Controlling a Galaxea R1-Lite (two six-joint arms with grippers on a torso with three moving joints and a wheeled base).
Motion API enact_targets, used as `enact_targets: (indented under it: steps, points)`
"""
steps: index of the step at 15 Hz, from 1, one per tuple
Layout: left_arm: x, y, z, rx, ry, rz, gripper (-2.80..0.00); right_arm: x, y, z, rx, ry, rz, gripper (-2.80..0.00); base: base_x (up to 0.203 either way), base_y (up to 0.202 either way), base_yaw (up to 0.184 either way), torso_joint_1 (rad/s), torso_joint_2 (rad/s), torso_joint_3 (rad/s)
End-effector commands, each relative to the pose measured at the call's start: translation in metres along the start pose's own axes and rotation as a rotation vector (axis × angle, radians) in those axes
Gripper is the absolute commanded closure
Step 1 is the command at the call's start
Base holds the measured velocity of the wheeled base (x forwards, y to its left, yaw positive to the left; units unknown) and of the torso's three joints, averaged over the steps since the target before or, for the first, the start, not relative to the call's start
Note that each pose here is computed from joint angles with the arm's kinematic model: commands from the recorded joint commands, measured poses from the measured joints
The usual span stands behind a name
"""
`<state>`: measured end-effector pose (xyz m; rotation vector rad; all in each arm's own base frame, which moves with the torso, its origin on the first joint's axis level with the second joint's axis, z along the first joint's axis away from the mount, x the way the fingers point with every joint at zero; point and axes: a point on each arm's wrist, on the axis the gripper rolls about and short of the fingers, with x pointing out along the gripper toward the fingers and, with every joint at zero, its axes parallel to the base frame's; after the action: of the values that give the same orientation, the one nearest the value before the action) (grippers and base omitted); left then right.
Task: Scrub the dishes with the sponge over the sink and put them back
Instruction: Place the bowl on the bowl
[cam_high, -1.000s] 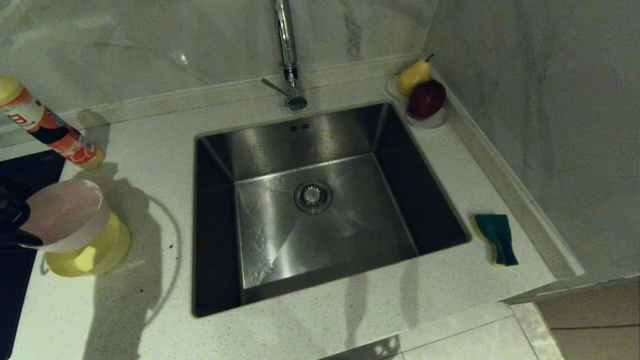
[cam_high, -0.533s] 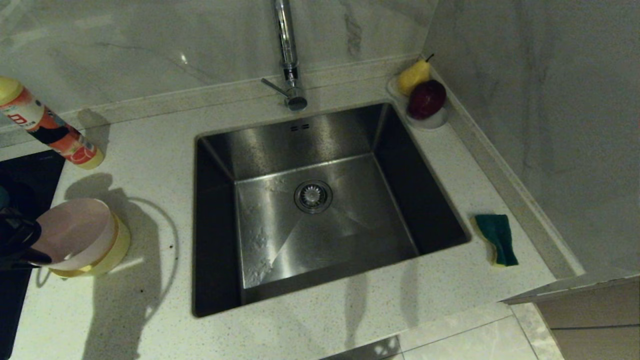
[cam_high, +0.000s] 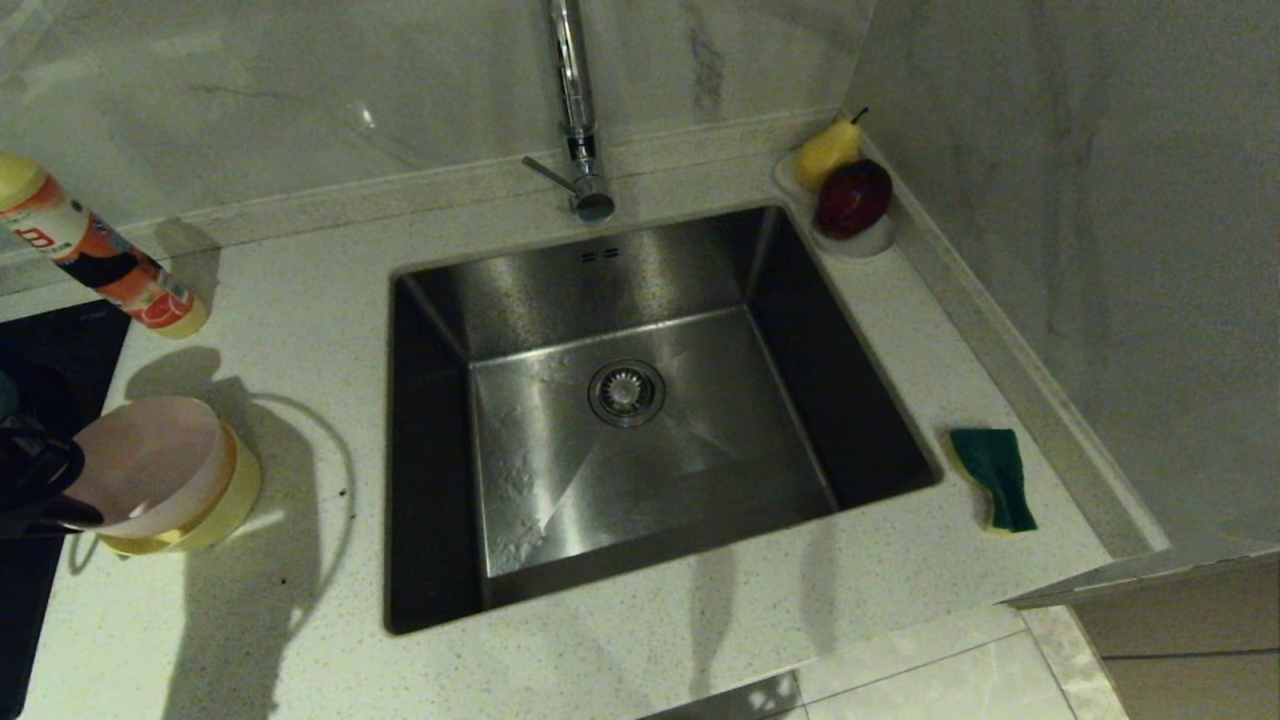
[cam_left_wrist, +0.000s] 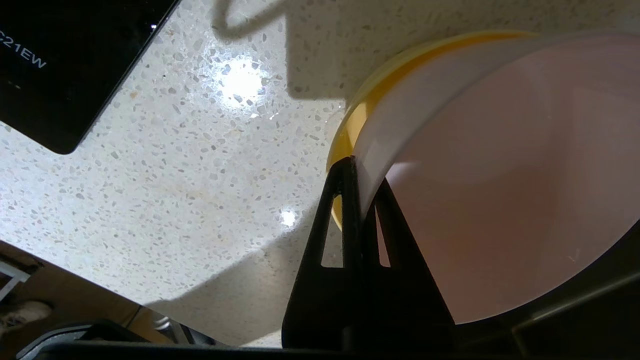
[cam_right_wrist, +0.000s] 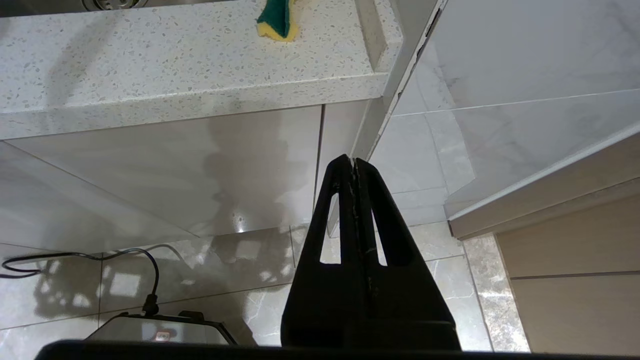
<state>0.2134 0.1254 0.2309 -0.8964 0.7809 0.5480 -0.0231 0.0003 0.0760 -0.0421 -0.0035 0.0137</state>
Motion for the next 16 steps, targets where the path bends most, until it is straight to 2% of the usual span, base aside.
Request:
enact_targets:
  steps: [1,7,11,12,14,16]
  points:
    - [0.002,0.001,-0.001,-0.004,0.012,0.005,-2.8,0.0,0.0,0.0,-0.001,0.0,0.0,0.0,0.0,0.0,0.0,0.0,0.0,0.0]
    - [-0.017,-0.006,0.001,-0.005,-0.036,-0.046,-2.8,0.0,0.0,0.0,-0.001,-0.001,0.002,0.0,0.0,0.0,0.0,0.0,0.0,0.0]
    - [-0.065,-0.021,0.004,-0.019,-0.165,-0.14,-2.8,0.0,0.0,0.0,-0.001,0.0,0.002,0.0,0.0,0.0,0.0,0.0,0.0,0.0]
    - [-0.077,-0.024,0.003,-0.024,-0.187,-0.153,0.0,0.0,0.0,0.0,-0.001,0.0,0.001,0.0,0.0,0.0,0.0,0.0,0.0,0.0]
    - [-0.096,-0.029,0.004,-0.055,-0.216,-0.143,0.0,0.0,0.0,0.0,-0.001,-0.001,0.0,0.0,0.0,0.0,0.0,0.0,0.0,0.0]
    - [-0.107,-0.029,0.004,-0.091,-0.276,-0.086,0.0,0.0,0.0,0.0,-0.001,-0.001,0.002,0.0,0.0,0.0,0.0,0.0,0.0,0.0]
